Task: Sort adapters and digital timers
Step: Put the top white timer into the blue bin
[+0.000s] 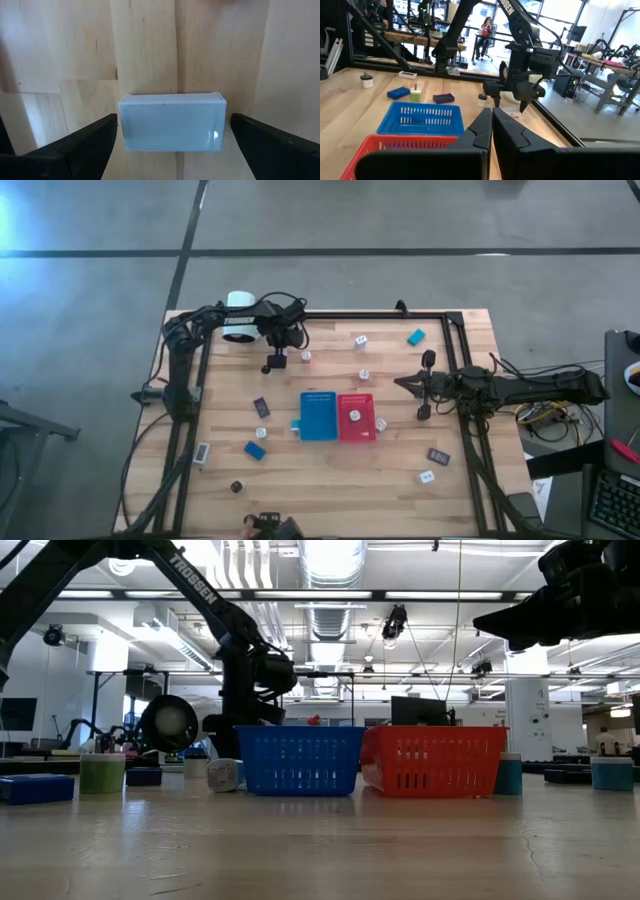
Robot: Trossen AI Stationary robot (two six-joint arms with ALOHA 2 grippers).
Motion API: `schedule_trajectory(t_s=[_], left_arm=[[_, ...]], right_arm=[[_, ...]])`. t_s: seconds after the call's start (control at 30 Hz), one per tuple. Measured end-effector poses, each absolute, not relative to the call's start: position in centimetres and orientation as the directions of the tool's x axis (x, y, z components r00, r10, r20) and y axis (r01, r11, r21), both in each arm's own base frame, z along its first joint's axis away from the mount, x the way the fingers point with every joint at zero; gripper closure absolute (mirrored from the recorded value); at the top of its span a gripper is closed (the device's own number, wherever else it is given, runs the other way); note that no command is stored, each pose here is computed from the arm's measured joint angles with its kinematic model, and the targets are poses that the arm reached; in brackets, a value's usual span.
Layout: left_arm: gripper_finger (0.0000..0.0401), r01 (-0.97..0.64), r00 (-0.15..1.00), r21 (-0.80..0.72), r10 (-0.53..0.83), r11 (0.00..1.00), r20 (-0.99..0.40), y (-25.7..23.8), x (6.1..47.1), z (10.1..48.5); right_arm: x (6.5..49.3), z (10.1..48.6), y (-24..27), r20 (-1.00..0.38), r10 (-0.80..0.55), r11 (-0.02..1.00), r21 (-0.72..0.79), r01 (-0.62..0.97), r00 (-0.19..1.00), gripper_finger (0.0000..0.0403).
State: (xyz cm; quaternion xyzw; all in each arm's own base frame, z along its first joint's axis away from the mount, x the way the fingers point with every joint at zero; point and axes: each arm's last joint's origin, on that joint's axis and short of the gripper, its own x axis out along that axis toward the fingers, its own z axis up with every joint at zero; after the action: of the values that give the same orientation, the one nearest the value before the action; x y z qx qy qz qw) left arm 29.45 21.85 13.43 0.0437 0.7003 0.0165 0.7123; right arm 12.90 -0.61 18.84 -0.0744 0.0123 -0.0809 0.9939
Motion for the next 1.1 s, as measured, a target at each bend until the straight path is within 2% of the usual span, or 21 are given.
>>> schedule_trajectory(t_s=[0.1, 0.2, 0.4, 0.7, 1.0, 1.1], left_arm=[[0.0005, 0.042, 0.021, 0.084, 0.084, 0.996, -0.996, 21.9, 29.5, 13.4], [0.0025, 0.051, 0.029, 0.068, 0.066, 0.996, -0.997, 21.8, 29.5, 13.3], [0.0109, 0.053, 0.039, 0.043, 0.041, 0.998, -0.998, 21.7, 29.5, 13.3], [0.0114, 0.048, 0.050, 0.078, 0.075, 0.996, -0.996, 21.5, 29.3, 14.2], [0.0114, 0.010, 0.277, 0.178, 0.168, 0.984, -0.946, 18.5, 28.2, 22.2], [0.0114, -0.030, 0.423, 0.218, 0.210, 0.975, -0.881, 17.0, 27.1, 25.3]], right_arm=[[12.9, 18.8, -0.6, -0.012, -0.163, 0.976, -0.150, 0.159, 0.987, 0.0394], [12.9, 18.8, -0.6, -0.012, -0.163, 0.976, -0.150, 0.159, 0.987, 0.0394], [12.9, 18.8, -0.6, -0.012, -0.163, 0.976, -0.150, 0.159, 0.987, 0.0394], [12.9, 18.8, -0.6, -0.012, -0.163, 0.976, -0.149, 0.159, 0.987, 0.0394], [12.9, 18.8, -0.6, -0.015, -0.163, 0.979, -0.127, 0.159, 0.987, 0.0394], [12.9, 18.8, -0.6, -0.015, -0.163, 0.979, -0.124, 0.160, 0.987, 0.0394]])
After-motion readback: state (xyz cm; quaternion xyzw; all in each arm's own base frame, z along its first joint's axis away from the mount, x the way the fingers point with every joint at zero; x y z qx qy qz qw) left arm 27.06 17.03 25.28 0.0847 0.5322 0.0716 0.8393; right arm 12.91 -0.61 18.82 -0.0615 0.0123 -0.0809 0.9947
